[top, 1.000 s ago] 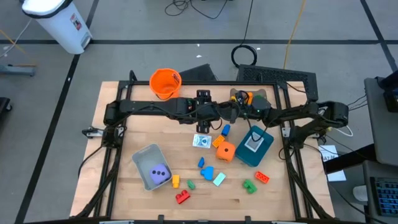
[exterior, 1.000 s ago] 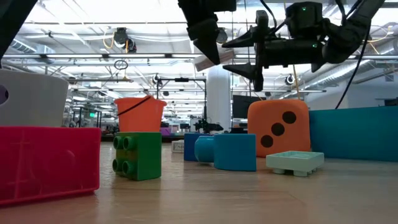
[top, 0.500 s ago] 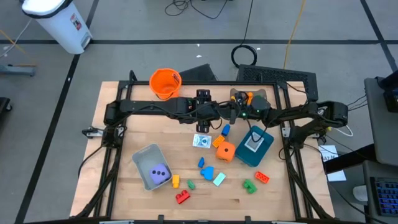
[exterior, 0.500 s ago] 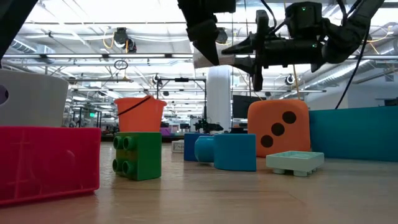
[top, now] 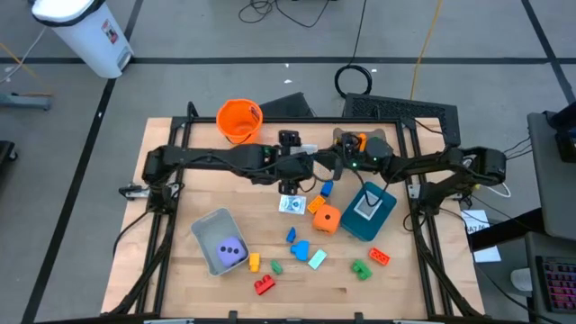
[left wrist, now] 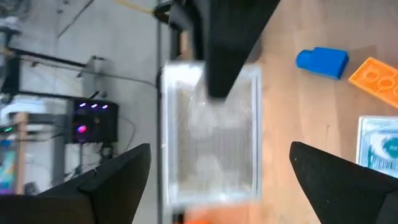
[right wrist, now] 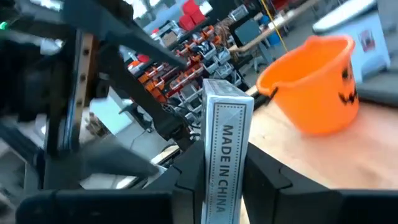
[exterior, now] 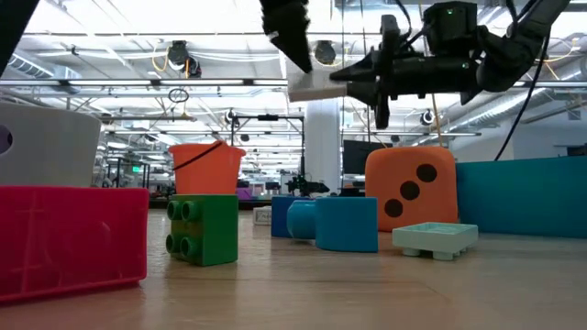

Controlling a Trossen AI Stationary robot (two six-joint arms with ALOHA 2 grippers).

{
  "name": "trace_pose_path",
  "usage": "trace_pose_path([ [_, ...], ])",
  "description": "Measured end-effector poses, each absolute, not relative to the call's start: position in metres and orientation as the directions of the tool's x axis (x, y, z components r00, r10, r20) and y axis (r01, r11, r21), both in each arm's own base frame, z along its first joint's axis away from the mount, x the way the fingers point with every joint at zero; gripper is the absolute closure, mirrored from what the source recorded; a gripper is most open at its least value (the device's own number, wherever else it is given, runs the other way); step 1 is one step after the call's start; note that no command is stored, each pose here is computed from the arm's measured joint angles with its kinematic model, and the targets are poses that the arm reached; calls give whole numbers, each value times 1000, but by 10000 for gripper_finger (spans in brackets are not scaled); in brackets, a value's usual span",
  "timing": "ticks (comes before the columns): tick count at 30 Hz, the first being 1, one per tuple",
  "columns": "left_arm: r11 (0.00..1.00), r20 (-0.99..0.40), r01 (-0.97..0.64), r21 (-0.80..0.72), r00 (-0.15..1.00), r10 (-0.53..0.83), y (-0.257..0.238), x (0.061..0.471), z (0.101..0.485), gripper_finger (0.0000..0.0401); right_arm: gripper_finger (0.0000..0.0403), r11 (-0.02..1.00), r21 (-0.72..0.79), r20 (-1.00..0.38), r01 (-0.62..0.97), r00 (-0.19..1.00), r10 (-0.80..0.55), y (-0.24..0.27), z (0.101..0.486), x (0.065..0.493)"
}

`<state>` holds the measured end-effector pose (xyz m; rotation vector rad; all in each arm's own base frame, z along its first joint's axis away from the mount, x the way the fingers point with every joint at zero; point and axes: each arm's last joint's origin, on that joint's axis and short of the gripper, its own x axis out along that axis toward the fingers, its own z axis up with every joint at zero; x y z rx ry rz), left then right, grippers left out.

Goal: Pick & Place Toys
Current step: Put the brown deck of cards into the blue bin

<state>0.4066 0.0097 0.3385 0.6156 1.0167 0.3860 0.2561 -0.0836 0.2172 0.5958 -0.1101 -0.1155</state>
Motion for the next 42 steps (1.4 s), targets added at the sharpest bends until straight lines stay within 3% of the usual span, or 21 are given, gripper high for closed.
trace_pose_path([
  [8, 791, -658, -197, 579, 459, 597, 7, 356, 383, 9, 338, 953, 267, 62, 144, 984, -166, -76, 239, 239],
  [12, 798, -671, -303, 521, 433, 602, 12, 334, 396, 9, 339, 954, -27, -49, 297, 953, -298, -60, 243, 228],
  [18, 788, -687, -384, 481, 393, 611, 20, 326, 399, 9, 338, 802, -508, -110, 315, 899, -423, -17, 249, 216],
  [25, 827, -732, -381, 414, 401, 551, 31, 339, 382, 9, 336, 511, -819, -115, 260, 799, -591, 24, 247, 205],
  [30, 841, -769, -359, 405, 363, 526, 38, 347, 347, 9, 337, 348, -909, -93, 231, 701, -707, 46, 244, 193],
  [35, 836, -799, -356, 418, 293, 525, 45, 347, 308, 9, 337, 262, -932, -41, 251, 646, -762, 63, 251, 179],
  [42, 891, -848, -344, 296, 335, 411, 50, 350, 278, 9, 339, 364, -830, 7, 422, 661, -750, 65, 293, 156],
])
